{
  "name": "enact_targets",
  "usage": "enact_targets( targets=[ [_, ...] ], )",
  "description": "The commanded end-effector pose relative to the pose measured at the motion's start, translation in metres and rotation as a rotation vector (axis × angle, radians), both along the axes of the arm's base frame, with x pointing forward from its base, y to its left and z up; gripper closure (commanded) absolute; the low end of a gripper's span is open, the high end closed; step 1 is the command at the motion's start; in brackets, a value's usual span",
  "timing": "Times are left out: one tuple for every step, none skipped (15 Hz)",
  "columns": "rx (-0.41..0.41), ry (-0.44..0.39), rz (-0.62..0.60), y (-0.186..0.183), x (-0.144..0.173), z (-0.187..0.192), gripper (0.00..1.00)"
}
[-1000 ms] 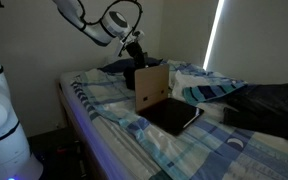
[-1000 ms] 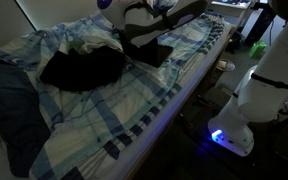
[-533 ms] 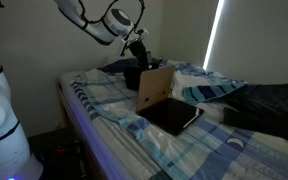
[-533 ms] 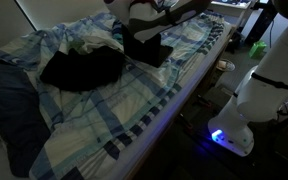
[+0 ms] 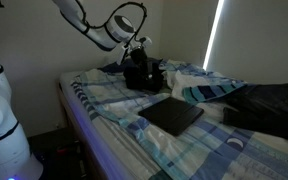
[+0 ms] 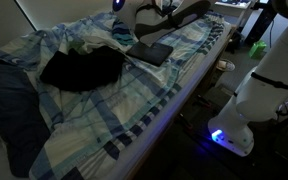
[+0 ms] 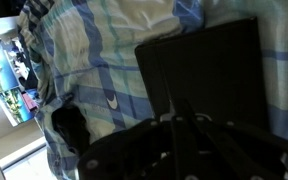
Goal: Close the iPad on the bed.
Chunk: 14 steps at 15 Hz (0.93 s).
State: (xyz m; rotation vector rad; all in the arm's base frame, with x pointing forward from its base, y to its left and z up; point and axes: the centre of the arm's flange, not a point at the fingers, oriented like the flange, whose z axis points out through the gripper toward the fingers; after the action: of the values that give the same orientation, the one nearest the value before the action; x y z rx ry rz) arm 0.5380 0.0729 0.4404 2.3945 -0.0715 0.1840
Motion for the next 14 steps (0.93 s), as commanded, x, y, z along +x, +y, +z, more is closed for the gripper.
enact_targets(
  targets=[
    [0.006, 0.007, -0.047, -0.006, -0.010, -0.001, 1.00],
    [0.013, 0.007, -0.049, -0.005, -0.012, -0.003, 1.00],
    [0.023, 0.007, -0.050, -0.004, -0.014, -0.004, 1.00],
    [0.041, 0.011, -0.053, -0.003, -0.017, -0.005, 1.00],
    [0.066, 0.020, -0.059, -0.002, -0.019, -0.004, 1.00],
    [0.088, 0.025, -0.065, -0.001, -0.021, -0.004, 1.00],
    [0.118, 0.032, -0.074, 0.001, -0.024, -0.004, 1.00],
    [0.150, 0.043, -0.082, 0.002, -0.027, -0.004, 1.00],
    [0.190, 0.052, -0.088, 0.003, -0.031, -0.004, 1.00],
    [0.230, 0.060, -0.097, 0.004, -0.034, -0.003, 1.00],
    [0.273, 0.067, -0.106, 0.004, -0.039, -0.003, 1.00],
    [0.313, 0.074, -0.112, 0.005, -0.043, -0.002, 1.00],
    [0.360, 0.087, -0.092, 0.006, -0.050, -0.001, 1.00],
    [0.409, 0.101, -0.074, 0.008, -0.056, 0.002, 1.00]
  ],
)
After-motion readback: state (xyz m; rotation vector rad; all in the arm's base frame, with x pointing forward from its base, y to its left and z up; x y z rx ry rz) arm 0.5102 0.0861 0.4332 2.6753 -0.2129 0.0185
